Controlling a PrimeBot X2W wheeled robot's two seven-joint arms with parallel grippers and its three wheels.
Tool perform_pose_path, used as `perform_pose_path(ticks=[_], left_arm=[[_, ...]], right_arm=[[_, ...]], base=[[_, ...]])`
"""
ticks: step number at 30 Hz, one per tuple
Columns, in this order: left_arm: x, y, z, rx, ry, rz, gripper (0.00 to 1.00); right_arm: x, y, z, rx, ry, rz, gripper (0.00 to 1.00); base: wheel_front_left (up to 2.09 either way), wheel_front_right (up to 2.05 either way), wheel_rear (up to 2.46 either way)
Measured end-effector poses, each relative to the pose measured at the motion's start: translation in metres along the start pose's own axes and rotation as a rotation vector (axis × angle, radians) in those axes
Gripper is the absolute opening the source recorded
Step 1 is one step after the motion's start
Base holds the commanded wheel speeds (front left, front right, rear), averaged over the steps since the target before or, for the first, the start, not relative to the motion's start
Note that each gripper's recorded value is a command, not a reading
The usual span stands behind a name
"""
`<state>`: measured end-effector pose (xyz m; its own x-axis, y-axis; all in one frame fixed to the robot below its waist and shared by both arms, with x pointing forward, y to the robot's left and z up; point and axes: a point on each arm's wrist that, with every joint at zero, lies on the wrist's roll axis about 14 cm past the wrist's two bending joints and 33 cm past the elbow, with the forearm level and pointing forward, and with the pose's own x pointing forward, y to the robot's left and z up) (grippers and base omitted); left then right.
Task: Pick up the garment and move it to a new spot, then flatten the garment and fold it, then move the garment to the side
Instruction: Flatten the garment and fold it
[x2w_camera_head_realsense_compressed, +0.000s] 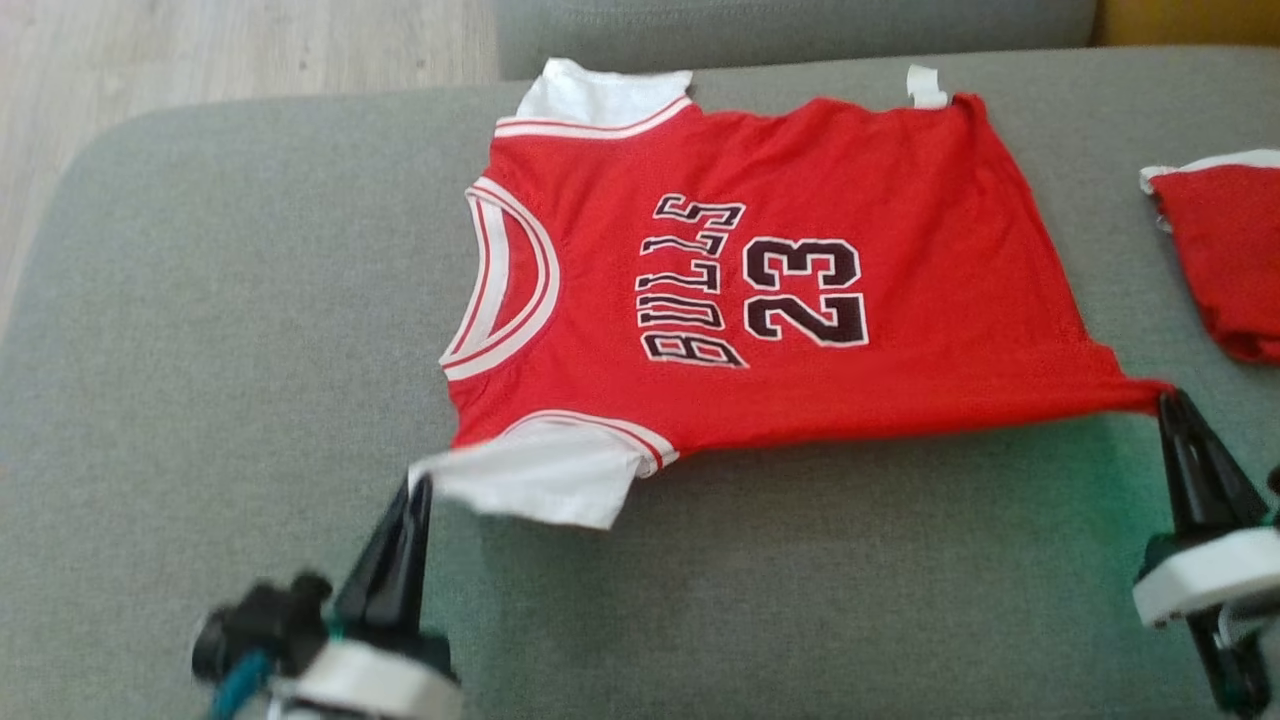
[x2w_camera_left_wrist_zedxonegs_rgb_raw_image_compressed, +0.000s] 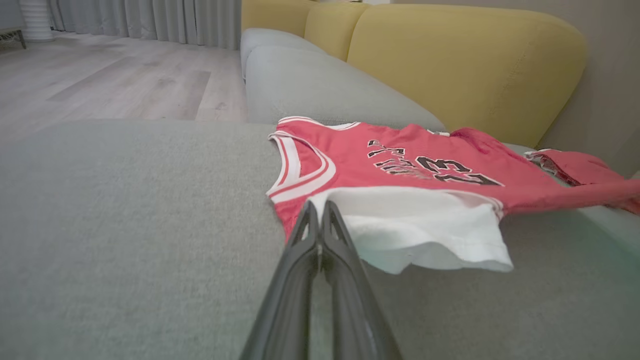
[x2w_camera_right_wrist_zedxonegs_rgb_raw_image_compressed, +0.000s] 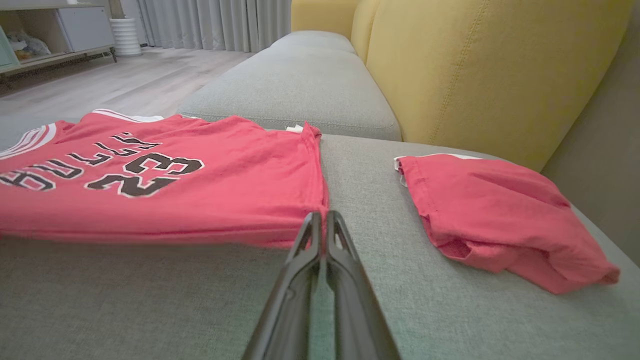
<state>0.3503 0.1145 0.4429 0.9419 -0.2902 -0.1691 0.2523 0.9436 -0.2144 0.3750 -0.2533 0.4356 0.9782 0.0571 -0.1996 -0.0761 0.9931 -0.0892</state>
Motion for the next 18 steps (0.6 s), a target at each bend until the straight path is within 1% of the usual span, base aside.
perform_pose_path(ticks=[7, 13, 18], left_arm=[[0.059, -0.005, 0.037, -0.017, -0.059, -0.054, 0.00], [0.111, -0.010, 0.050, 0.026, -0.067, -0.105, 0.00], [0.148, -0.006, 0.055, 0.078, -0.071, -0.116, 0.00]], right_arm=[[0.034, -0.007, 0.005, -0.007, 0.015, -0.014, 0.00], [0.069, -0.010, 0.008, -0.020, 0.025, -0.011, 0.00], [0.092, -0.014, 0.003, -0.024, 0.046, -0.013, 0.00]], base=[[0.00, 0.00, 0.00], [0.00, 0.00, 0.00], [0.00, 0.00, 0.00]])
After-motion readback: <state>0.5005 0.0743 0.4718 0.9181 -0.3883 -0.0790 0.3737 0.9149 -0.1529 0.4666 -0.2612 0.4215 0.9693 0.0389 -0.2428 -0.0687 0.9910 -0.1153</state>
